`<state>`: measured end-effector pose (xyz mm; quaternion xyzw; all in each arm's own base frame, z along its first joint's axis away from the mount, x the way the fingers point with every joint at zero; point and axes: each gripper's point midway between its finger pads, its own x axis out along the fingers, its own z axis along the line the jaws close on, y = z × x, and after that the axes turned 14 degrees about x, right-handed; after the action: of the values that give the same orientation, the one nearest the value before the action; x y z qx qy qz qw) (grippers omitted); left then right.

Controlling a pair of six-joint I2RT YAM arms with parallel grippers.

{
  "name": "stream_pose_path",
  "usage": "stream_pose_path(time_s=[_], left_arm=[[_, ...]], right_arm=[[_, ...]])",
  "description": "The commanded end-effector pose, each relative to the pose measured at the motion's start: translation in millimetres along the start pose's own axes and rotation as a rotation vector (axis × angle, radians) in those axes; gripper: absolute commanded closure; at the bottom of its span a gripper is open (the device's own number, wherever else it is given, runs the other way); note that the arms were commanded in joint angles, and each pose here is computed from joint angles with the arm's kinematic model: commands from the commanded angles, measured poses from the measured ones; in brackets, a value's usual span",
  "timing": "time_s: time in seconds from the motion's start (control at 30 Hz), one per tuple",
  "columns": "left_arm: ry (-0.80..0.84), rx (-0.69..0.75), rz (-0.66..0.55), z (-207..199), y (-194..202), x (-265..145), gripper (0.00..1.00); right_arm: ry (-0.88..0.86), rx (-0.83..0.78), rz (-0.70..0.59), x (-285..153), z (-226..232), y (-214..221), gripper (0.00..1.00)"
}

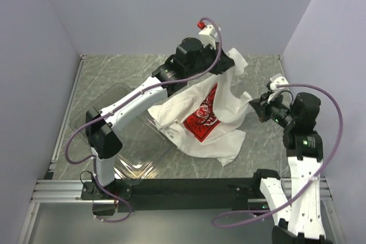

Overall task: Fold and stack the t-shirts
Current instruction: Move the tshirt to the center of the board

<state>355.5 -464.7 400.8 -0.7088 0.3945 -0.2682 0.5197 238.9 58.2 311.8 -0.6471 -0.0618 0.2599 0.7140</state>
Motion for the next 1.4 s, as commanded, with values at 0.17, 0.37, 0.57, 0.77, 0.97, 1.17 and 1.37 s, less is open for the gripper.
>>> stream_pose_path(time_s=[0.17, 0.37, 0.57, 0.77, 0.97, 1.17, 1.37], left_arm=[[0.088, 0.080, -0.106, -53, -54, -36, 0.99], [0.061, 0.083, -0.001, -56, -21, -5, 0.99], [0.034, 0.062, 0.087, -41, 17, 12, 0.99], [-0.247, 0.126, 0.199, 10, 52, -32, 0.35], [-0.531, 0.181, 0.179, 52, 52, -142, 0.19], [-0.794, -0.048, 0.328, 91, 143, -232, 0.19], [-0.942, -0.401, 0.332, 107, 227, -269, 0.23]], right_arm=[[-0.366, 0.033, 0.109, 27, 64, 41, 1.00], [-0.278, -0.041, 0.129, 21, 52, 44, 0.84], [-0.009, -0.076, 0.119, 3, 9, 52, 0.25], [0.011, 0.015, 0.142, 7, -2, 80, 0.20], [-0.100, 0.083, 0.146, 14, 7, 94, 0.20], [-0.156, 0.115, 0.173, 19, 12, 97, 0.20], [-0.181, 0.120, 0.167, 22, 13, 96, 0.21]])
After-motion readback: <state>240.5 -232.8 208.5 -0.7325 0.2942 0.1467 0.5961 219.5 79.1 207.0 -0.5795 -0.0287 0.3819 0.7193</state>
